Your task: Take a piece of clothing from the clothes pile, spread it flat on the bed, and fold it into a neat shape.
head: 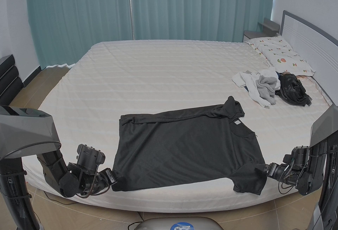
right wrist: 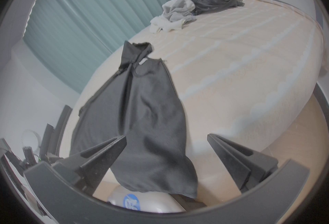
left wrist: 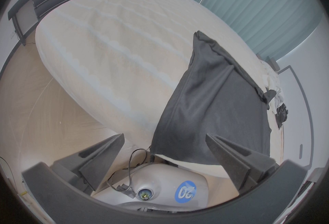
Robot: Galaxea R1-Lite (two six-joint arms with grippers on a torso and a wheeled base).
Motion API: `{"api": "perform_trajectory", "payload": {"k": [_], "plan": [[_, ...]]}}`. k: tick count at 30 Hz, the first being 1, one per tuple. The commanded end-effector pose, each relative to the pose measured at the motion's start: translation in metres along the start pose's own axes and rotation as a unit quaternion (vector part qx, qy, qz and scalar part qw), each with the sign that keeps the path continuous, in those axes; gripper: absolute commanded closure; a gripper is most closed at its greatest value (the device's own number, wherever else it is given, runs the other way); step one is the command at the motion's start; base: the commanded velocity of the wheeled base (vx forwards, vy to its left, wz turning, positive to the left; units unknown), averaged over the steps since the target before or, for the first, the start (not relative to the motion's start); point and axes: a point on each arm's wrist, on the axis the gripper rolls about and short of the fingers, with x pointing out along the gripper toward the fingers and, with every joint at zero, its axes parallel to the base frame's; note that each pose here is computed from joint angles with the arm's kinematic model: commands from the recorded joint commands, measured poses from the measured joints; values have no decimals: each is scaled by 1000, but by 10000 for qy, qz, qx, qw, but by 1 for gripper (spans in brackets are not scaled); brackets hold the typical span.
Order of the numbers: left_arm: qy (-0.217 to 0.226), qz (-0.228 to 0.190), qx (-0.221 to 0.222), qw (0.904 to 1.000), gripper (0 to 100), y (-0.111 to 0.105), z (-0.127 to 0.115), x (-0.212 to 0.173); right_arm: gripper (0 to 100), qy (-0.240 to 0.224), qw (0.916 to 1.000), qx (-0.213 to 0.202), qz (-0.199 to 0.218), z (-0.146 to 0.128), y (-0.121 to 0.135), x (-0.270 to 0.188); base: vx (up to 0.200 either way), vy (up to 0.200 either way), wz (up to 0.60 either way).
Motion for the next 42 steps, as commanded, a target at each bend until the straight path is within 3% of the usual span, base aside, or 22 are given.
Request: {"api": "perform_trajectory", "payload": {"k": [1, 9, 32, 42], "plan": [[-399, -389, -113, 9984, 0, -6, 12, -13, 0, -886, 9944, 177, 552, 40, 20, -22, 0, 0, 0], [-700, -658, -180, 9952, 0, -13, 22, -30, 0, -1305, 9867, 236, 940, 55, 41, -42, 75, 0, 0], [-693, -624, -181, 9955, 0, -13, 21, -26, 0, -883, 9891, 36, 1177, 38, 59, -23, 0, 0, 0], [-685, -698, -274, 9948, 0, -17, 21, -25, 0, -757, 9899, 16, 1195, 32, 61, -19, 0, -200, 0]]}}
